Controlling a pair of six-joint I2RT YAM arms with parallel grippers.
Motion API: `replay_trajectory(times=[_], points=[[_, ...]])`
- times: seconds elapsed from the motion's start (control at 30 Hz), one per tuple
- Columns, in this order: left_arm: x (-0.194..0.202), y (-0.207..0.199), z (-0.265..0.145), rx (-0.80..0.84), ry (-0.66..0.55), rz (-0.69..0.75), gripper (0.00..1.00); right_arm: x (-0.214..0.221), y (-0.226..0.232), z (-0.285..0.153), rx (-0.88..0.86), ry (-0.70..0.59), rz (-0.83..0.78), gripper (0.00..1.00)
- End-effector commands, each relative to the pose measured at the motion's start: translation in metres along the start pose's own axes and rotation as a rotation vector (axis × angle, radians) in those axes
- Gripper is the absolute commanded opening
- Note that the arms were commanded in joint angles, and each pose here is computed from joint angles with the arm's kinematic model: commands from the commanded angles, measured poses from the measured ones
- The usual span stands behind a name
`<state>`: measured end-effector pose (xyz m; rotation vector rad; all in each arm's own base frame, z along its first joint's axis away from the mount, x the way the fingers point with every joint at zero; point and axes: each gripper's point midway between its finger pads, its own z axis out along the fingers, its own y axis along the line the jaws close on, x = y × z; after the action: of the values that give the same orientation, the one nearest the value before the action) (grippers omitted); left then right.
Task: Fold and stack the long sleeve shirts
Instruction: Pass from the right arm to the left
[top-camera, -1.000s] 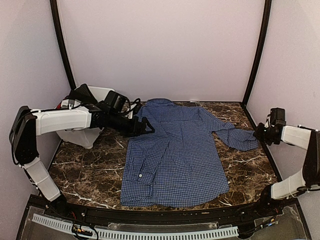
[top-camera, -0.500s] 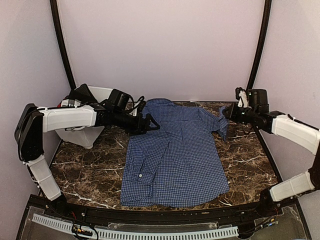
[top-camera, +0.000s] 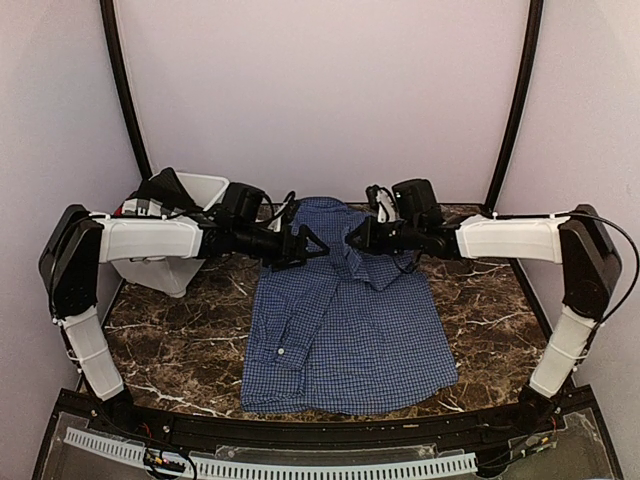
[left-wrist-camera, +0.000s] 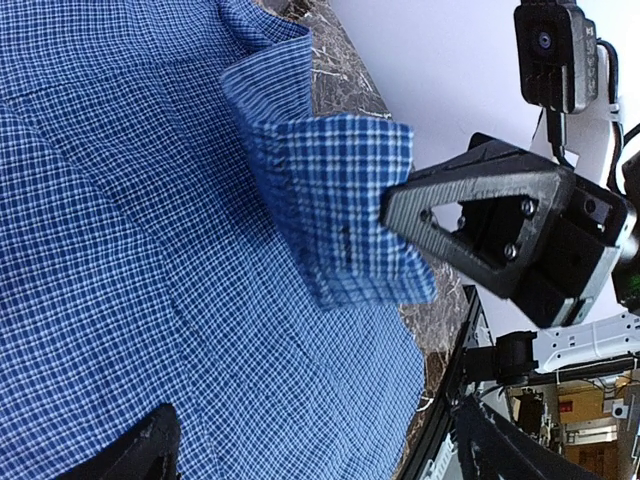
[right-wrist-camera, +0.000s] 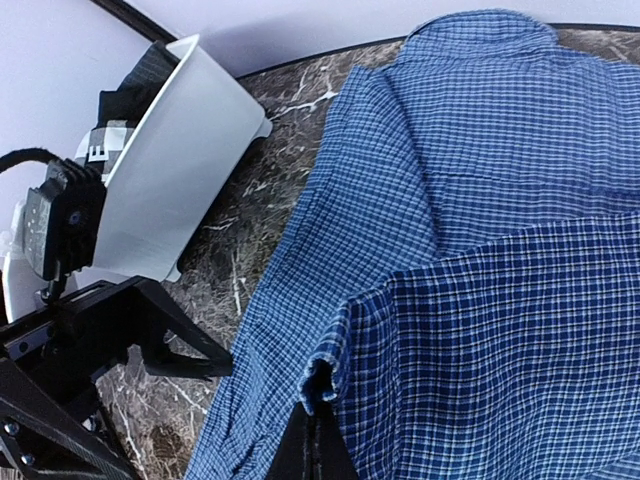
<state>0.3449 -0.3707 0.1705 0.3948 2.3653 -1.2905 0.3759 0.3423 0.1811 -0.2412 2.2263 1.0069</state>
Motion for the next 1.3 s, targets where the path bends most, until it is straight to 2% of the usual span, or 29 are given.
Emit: replay_trajectory(times=[0.0,0.33,0.5,0.6,0.77,0.9,0.97,1.03,1.1,1.27], points=[[-0.001,-0.011,0.008,0.082,-0.019,0.009,0.95,-0.006,0.039,0.02,-0.107,-0.006,-0.009,0.0],[0.008,0.0,0.023,0.038,-0.007,0.011,0.89,0.017,0.059,0.041,-0.174,0.057,0.035,0.0],[0.008,0.004,0.028,0.007,-0.01,0.014,0.8,0.025,0.066,0.044,-0.206,0.073,0.055,0.0],[0.005,0.005,0.029,-0.008,-0.022,0.017,0.69,0.028,0.067,0.045,-0.206,0.08,0.059,0.0],[0.003,0.01,0.032,-0.032,-0.032,0.016,0.56,0.032,0.069,0.048,-0.209,0.092,0.06,0.0],[0.003,0.014,0.033,-0.043,-0.032,0.012,0.35,0.033,0.067,0.049,-0.195,0.095,0.052,0.0],[0.004,0.014,0.034,-0.044,-0.033,0.015,0.19,0.033,0.065,0.049,-0.175,0.096,0.035,0.0],[0.003,0.015,0.034,-0.048,-0.036,0.022,0.08,0.029,0.062,0.048,-0.143,0.089,0.007,0.0],[0.001,0.014,0.033,-0.052,-0.042,0.026,0.01,0.024,0.058,0.044,-0.105,0.076,-0.024,0.09],[-0.011,0.013,0.027,-0.085,-0.074,0.052,0.0,0.005,0.041,0.02,0.01,0.032,-0.071,0.41]])
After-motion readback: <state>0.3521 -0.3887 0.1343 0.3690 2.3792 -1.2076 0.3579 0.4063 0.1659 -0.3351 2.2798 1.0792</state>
